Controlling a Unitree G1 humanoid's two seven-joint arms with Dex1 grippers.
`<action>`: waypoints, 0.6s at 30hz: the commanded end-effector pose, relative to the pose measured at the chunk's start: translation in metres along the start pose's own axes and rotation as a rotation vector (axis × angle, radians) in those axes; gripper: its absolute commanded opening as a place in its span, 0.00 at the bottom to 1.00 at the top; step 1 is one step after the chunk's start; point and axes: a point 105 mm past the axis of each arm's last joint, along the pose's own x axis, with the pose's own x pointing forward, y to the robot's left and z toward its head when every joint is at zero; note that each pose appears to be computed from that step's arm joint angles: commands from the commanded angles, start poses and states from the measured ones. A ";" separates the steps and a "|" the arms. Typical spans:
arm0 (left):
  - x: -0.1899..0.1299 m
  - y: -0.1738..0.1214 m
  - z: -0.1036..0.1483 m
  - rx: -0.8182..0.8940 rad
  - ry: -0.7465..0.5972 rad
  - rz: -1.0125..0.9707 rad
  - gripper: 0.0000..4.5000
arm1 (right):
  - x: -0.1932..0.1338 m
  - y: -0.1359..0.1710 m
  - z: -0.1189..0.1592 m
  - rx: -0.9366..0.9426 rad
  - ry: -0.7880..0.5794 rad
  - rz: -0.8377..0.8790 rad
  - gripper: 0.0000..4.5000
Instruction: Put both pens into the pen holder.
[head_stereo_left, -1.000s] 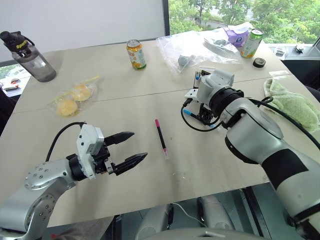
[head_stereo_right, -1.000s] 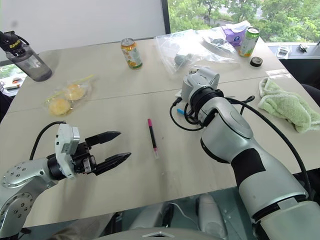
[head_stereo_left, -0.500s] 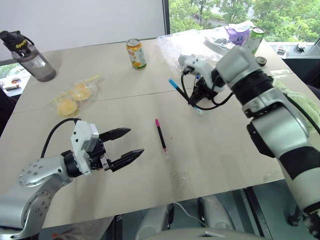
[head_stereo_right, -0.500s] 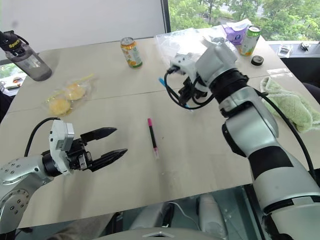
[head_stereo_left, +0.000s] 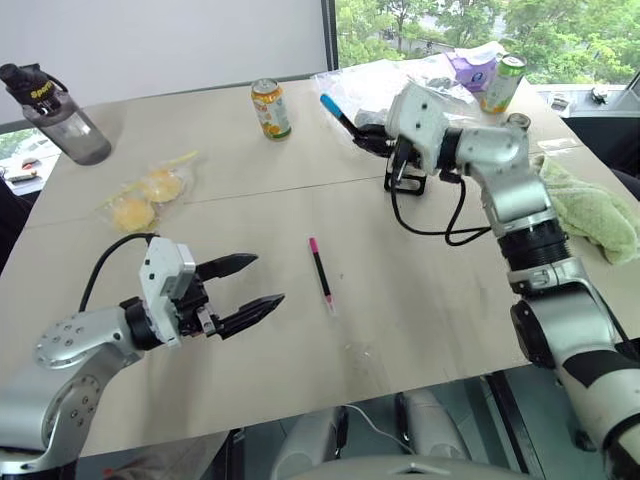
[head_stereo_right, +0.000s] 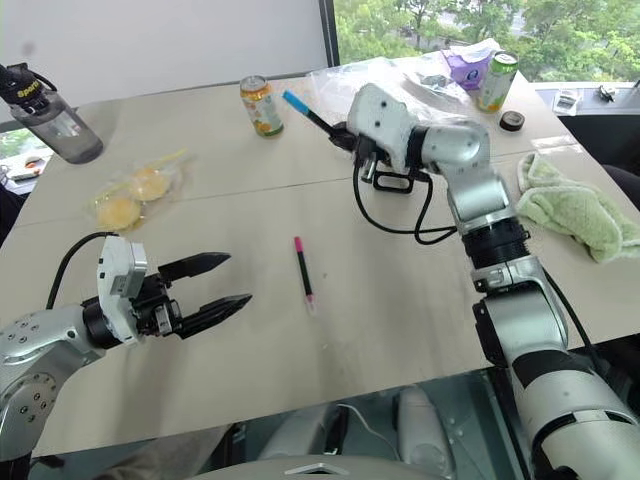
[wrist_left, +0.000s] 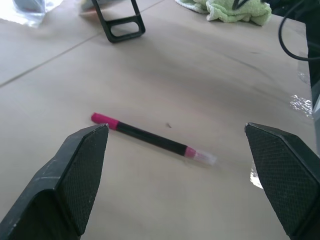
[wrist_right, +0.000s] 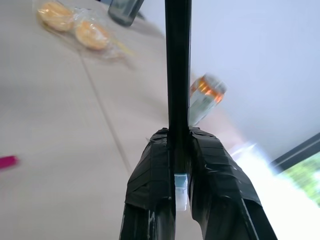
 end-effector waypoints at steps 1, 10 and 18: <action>0.000 0.002 0.008 0.038 -0.011 -0.010 1.00 | -0.002 -0.021 0.004 -0.114 -0.041 -0.138 0.01; 0.000 0.001 0.006 0.041 -0.010 -0.007 1.00 | 0.000 -0.048 -0.006 0.204 -0.166 -0.415 0.01; 0.001 0.007 0.009 0.054 -0.003 -0.013 1.00 | -0.011 -0.057 -0.016 0.411 -0.249 -0.558 0.01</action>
